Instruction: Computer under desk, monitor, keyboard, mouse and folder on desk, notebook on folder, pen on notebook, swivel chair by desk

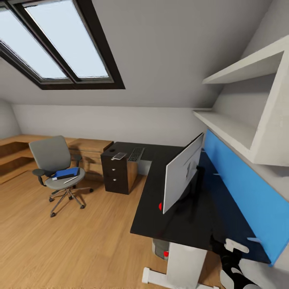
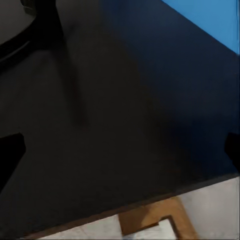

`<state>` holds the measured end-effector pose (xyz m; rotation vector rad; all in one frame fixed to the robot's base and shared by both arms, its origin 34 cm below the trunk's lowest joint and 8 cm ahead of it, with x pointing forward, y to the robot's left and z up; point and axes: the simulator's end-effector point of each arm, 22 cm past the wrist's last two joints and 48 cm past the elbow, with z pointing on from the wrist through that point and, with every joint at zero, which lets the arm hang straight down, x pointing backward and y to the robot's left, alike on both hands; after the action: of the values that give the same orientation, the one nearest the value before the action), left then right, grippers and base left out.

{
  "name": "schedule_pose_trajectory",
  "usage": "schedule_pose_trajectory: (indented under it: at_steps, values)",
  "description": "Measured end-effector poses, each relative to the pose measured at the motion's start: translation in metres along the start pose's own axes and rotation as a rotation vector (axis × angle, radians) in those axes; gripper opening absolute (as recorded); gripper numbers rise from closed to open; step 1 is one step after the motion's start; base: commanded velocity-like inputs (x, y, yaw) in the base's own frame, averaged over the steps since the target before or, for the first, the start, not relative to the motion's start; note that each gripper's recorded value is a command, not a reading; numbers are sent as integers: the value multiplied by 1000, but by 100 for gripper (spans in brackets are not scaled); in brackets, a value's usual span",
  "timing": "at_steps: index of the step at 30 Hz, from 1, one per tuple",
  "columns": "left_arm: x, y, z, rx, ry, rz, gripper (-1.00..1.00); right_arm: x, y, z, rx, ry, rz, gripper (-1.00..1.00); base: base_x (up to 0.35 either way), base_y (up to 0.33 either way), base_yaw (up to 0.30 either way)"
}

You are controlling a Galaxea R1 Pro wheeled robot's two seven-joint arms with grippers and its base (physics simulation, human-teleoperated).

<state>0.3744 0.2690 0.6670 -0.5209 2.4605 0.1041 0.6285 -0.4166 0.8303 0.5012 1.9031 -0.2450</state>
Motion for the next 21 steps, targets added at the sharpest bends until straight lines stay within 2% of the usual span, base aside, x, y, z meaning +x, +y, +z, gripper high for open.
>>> schedule_pose_trajectory:
  at_steps: [6,9,17,21]
  values:
    - [-1,2,0,-3,-10,-2,100,32,7,-11,-13,71,-2,100,-332,0,0]
    - [-1,2,0,-3,-12,-3,100,50,18,-20,-30,108,1,100,-335,7,0]
    - [-1,1,0,2,-14,-4,100,67,46,-36,-69,119,13,100,-335,87,0]
    - [-1,-2,0,17,-15,-5,100,78,57,-46,-94,124,0,100,-315,175,0]
